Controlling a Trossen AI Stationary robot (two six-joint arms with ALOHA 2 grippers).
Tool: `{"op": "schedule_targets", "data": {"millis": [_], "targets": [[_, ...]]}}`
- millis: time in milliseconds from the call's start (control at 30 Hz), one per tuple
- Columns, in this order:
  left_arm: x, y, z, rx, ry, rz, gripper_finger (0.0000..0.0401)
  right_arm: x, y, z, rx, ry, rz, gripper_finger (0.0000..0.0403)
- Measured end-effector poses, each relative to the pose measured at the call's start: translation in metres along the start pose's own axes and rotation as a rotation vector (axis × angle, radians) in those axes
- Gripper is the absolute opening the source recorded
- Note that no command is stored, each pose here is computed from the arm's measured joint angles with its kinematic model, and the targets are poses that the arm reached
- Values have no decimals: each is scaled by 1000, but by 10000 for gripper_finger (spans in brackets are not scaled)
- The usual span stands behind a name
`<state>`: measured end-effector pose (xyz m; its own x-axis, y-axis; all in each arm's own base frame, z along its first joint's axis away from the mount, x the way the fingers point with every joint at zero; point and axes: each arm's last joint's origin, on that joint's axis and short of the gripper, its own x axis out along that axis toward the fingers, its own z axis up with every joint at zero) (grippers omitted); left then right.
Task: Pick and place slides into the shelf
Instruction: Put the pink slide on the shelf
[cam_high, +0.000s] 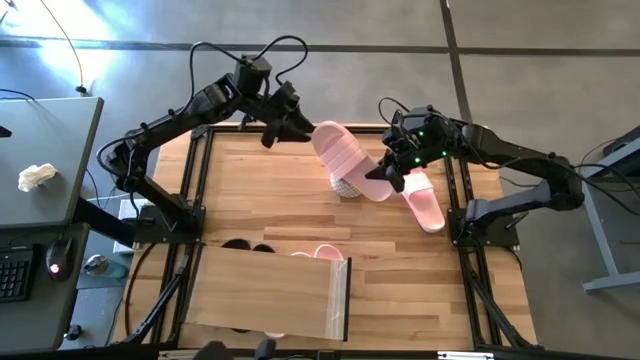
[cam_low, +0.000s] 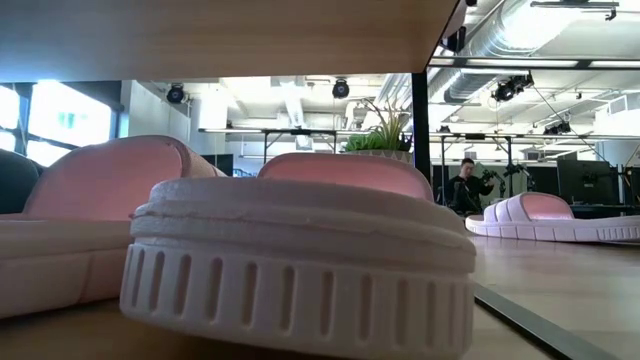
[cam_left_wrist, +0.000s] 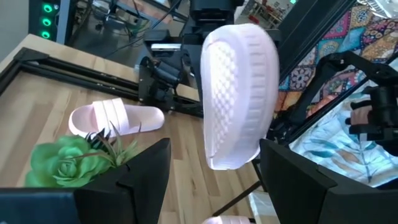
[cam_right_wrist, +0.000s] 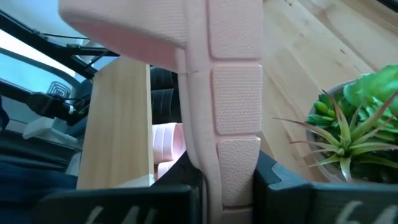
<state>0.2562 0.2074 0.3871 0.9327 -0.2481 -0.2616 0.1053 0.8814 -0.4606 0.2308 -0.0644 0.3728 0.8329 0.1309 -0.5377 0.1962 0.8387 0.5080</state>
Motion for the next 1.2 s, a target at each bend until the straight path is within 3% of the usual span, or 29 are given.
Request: {"op": "schedule_targets", "data": {"millis": [633,867,1000,1200], "targets": [[16,-8,2,42,-7,-43,230,10,-5,4,-17,-8,-29,35],[20,-8,3,31,-21,55,226,23,-10,5,-3,26,-37,35],[20,-6,1,11,-14,130,191,24,-10,5,-3,26,-38,35],[19,-4,2,16,-27,175,96,24,-11,5,-2,21,-57,35]]}}
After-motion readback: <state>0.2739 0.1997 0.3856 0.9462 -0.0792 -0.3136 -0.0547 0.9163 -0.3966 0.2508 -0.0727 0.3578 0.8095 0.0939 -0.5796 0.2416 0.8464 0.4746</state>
